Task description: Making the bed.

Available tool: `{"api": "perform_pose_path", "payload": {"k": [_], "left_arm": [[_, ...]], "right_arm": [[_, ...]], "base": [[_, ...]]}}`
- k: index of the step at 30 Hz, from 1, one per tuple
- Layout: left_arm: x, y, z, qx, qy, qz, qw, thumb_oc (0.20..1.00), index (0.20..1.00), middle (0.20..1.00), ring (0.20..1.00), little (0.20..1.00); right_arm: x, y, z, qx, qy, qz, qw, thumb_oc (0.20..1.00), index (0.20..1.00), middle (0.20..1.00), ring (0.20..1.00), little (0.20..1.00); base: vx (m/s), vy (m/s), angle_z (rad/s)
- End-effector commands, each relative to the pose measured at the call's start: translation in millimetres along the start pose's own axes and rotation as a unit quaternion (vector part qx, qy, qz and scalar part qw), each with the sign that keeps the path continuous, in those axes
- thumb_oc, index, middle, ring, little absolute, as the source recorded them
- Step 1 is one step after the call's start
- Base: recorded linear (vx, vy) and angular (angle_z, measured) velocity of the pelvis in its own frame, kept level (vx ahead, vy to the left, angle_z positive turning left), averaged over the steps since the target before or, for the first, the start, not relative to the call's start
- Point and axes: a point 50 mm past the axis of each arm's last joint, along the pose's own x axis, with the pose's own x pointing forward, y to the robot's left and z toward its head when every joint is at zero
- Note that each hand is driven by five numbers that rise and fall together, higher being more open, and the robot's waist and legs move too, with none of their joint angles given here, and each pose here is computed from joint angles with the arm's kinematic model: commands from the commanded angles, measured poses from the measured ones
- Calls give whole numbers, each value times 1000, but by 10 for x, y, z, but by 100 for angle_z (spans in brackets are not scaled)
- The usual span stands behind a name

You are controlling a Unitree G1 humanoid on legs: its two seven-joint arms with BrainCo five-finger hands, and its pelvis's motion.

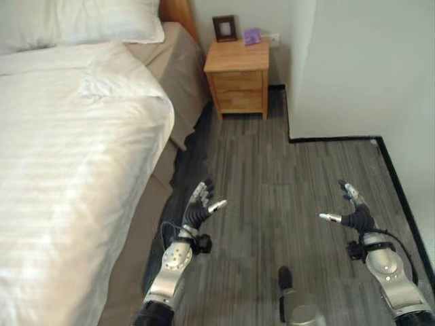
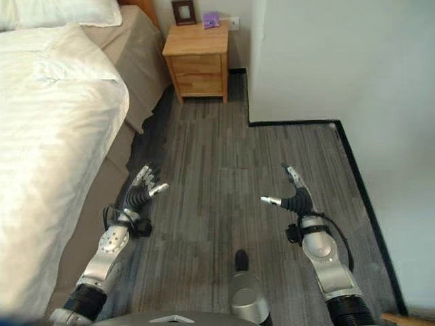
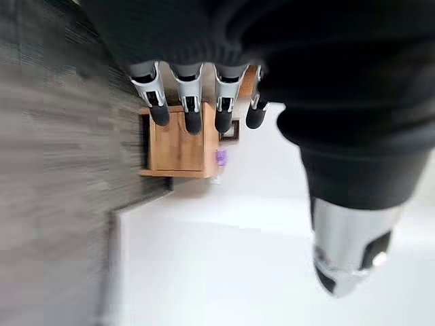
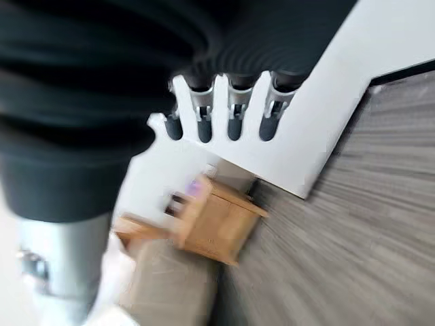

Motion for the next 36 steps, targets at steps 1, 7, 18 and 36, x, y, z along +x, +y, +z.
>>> {"api": "perform_pose_path", "payload": {"k": [1, 7, 18, 36], "left_arm": [[169, -98, 268, -14, -57, -35, 998, 1000, 1000, 1000, 1000, 1000], [87, -168, 154, -27, -30, -46, 998, 1000, 1000, 1000, 1000, 1000], [41, -87, 67, -11, 1, -44, 999, 1000, 1000, 1000, 1000, 1000], [26, -39, -27, 6, 20, -48, 999, 1000, 1000, 1000, 1000, 1000]], "right_arm": [[-39, 69, 305, -20, -89, 35, 995, 1000, 1000, 1000, 1000, 1000], [-67, 184, 202, -37, -71, 57, 995, 1000, 1000, 1000, 1000, 1000], [-47, 511, 336, -67, -101, 119, 985, 1000, 1000, 1000, 1000, 1000], [-209, 600, 145, -65, -54, 141, 986, 1000, 1000, 1000, 1000, 1000]], "base": [[501, 19, -155], [679, 154, -43], [484, 165, -13], [533, -48, 73]]}}
